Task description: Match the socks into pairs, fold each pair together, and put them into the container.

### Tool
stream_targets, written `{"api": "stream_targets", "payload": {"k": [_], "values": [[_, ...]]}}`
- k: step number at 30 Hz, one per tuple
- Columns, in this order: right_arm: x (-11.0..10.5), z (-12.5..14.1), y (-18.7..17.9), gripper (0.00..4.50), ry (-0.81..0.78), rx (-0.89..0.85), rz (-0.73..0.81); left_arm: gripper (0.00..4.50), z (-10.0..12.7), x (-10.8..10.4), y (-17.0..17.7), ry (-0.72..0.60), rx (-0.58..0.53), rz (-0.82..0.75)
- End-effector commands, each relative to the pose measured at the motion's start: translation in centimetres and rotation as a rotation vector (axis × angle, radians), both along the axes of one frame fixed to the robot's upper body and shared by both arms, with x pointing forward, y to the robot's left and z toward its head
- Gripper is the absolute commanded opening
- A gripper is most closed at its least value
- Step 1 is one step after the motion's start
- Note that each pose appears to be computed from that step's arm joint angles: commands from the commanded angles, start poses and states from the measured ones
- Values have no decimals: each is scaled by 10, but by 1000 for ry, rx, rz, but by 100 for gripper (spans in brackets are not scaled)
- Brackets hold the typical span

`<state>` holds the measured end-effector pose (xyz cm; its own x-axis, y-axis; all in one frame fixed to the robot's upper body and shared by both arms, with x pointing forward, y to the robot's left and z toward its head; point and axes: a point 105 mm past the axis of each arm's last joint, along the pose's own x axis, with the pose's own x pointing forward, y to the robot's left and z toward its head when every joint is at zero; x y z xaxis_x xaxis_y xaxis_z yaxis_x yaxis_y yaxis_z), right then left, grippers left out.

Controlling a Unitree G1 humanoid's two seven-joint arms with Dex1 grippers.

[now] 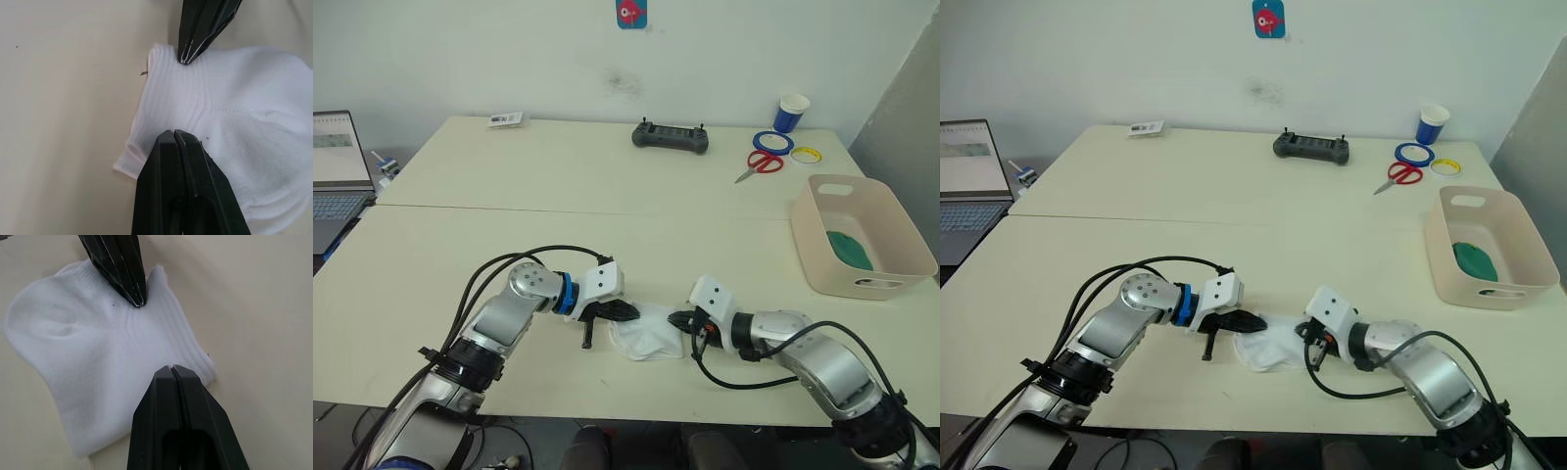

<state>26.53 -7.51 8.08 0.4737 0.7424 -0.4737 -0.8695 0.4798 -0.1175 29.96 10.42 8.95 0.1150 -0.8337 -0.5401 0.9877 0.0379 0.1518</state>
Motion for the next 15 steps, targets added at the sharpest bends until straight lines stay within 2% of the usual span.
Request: {"api": "stream_targets", "payload": {"k": [1,3,6,10,13,15], "values": [[-2,26,-6,3,-59,90,-25,0,29,-5,2,-50,-54,-52],[3,44,-8,3,-78,184,-95,0,42,-9,0,-71,-69,-92],[3,50,-11,3,-102,190,-128,0,44,-17,2,-62,-53,-130],[-4,41,-10,3,-17,170,-141,0,12,-23,10,-45,48,-158],[-6,42,-7,3,3,185,-150,0,0,-25,14,-61,93,-187],[-11,39,-4,3,68,198,-152,0,-6,-20,16,-41,85,-146]]}}
